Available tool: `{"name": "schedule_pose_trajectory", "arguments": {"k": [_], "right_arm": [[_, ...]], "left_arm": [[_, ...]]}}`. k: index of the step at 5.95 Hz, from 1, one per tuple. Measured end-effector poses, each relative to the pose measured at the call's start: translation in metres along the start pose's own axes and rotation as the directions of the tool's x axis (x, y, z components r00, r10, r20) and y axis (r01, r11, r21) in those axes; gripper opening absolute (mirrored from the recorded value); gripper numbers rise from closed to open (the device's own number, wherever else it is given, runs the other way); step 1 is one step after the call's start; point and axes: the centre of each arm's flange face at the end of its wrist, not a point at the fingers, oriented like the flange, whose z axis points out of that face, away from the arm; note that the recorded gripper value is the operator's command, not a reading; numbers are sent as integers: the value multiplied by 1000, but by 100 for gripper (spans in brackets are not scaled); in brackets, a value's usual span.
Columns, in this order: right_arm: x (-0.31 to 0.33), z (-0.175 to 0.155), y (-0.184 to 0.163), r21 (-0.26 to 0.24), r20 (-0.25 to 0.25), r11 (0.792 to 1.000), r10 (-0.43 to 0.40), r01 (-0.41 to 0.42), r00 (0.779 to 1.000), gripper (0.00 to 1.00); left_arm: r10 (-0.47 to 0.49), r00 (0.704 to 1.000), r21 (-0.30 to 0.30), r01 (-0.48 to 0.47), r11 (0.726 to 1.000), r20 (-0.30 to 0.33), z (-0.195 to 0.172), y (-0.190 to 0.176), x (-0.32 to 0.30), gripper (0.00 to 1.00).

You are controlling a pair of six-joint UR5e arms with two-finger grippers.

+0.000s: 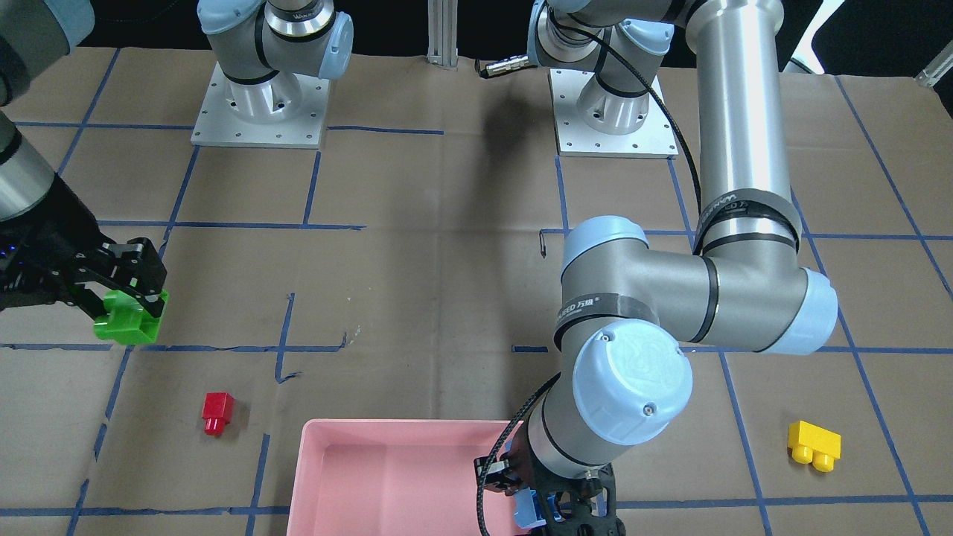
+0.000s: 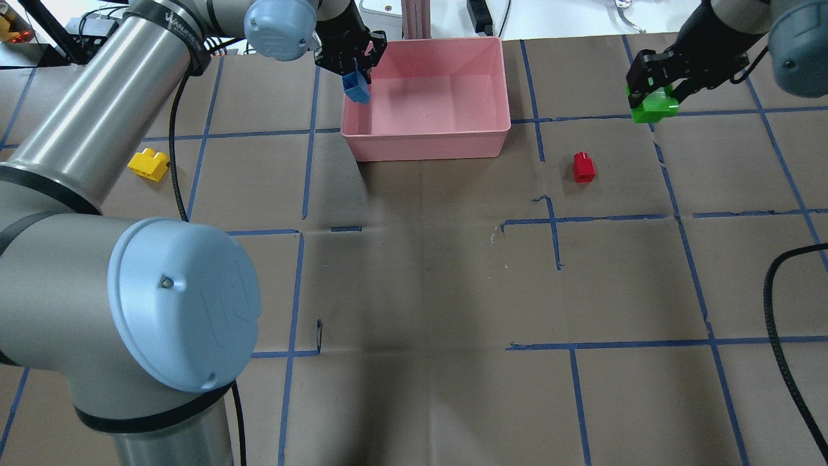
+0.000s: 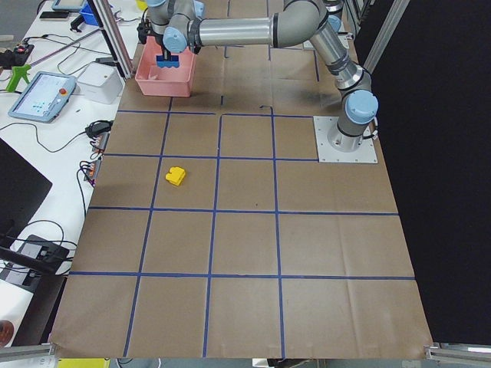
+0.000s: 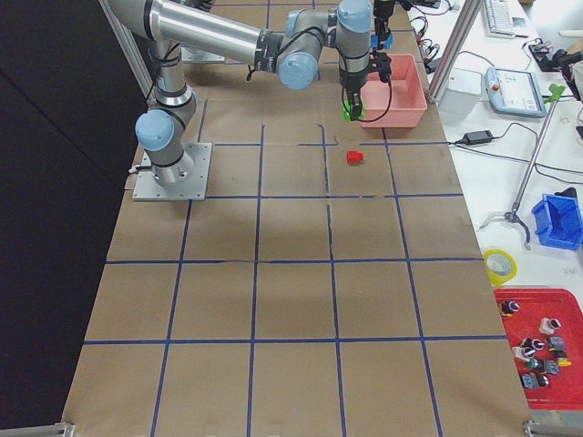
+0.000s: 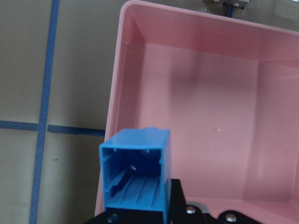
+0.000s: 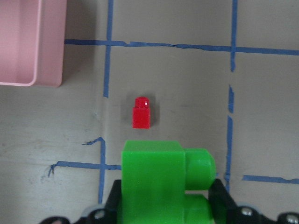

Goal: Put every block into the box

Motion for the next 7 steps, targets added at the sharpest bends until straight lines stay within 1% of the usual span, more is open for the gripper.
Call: {"name": "schedule_pose_trajectory", "arguments": {"k": [1, 2, 3, 4, 5, 6, 7], "right_arm": [[-26, 13, -11, 30, 55, 999, 19, -21, 998, 5], [-50, 20, -23, 65, 91, 997, 36, -42, 995, 6], [-69, 23, -32, 88, 124, 995, 28, -39, 992, 6], [-83, 28, -42, 101, 167, 994, 12, -29, 986, 6], [-95, 32, -54, 120, 213, 993, -10, -16, 977, 6], [-109, 34, -69, 140, 261, 990, -38, 1, 965, 6], [-128, 40, -88, 156, 309, 987, -71, 24, 948, 8]], "left_arm": [[-17, 1000, -1, 17, 1000, -9, 21, 0, 7, 61], [-26, 1000, 4, 26, 1000, -11, 34, 0, 12, 100], [-40, 999, 12, 40, 999, -14, 39, 0, 15, 100], [-65, 998, 27, 66, 997, -23, 33, -1, 18, 100], [-83, 996, 45, 85, 995, -33, 18, -1, 19, 100], [-90, 995, 70, 92, 993, -39, -13, -4, 9, 100], [-80, 996, 90, 83, 993, -31, -59, -8, -19, 100]]}}
